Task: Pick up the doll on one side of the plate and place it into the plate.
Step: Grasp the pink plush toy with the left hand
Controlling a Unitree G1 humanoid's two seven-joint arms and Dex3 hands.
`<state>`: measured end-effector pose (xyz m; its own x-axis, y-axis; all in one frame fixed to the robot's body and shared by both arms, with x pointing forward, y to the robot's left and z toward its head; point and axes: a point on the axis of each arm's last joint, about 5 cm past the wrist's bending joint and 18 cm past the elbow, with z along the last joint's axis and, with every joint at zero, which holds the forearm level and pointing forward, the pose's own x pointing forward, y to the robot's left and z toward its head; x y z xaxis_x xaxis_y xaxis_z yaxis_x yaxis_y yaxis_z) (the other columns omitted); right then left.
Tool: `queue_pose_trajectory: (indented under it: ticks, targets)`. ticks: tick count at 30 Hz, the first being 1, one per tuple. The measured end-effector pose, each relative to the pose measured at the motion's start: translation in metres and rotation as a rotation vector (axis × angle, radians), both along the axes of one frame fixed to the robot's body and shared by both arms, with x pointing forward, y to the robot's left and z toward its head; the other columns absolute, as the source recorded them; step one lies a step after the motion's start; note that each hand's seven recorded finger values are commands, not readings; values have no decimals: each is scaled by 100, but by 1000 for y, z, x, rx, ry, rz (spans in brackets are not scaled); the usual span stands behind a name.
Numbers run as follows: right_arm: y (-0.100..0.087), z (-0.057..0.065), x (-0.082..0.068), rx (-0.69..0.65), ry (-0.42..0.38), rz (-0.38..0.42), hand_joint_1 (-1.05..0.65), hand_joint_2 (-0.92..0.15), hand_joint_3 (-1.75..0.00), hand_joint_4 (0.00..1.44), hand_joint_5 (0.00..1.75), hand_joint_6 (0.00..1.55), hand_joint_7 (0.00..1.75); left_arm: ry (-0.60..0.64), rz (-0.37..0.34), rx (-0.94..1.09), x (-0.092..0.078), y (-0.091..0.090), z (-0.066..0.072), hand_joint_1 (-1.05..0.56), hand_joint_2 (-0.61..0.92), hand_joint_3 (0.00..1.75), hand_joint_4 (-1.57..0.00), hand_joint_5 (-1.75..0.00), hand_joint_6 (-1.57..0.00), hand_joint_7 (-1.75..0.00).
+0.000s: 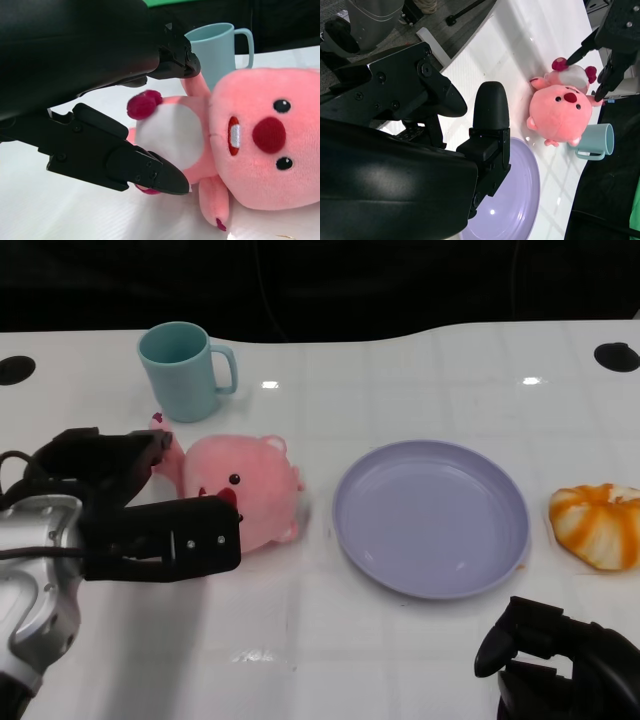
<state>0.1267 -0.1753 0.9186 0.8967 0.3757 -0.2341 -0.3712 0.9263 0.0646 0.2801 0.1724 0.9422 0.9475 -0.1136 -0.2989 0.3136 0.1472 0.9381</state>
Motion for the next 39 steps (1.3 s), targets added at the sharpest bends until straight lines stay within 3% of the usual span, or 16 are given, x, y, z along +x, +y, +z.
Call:
queue_pose_trajectory:
  ticks: [17, 33, 39]
  targets:
    - [1, 0, -1, 2, -1, -6, -9, -67, -116, 67, 175, 51, 158, 37, -24, 16, 19, -9, -15, -59, 87, 0, -7, -22, -21, 0]
    - [1, 3, -2, 3, -10, -6, -9, -67, -117, 67, 175, 51, 158, 54, -15, 59, 33, -13, -44, -55, 87, 0, -18, -15, -28, -1]
    - [2, 3, -2, 4, -10, -6, -7, -67, -117, 68, 175, 51, 159, 68, -17, 91, 38, -15, -45, -56, 88, 0, -21, -14, -28, -1]
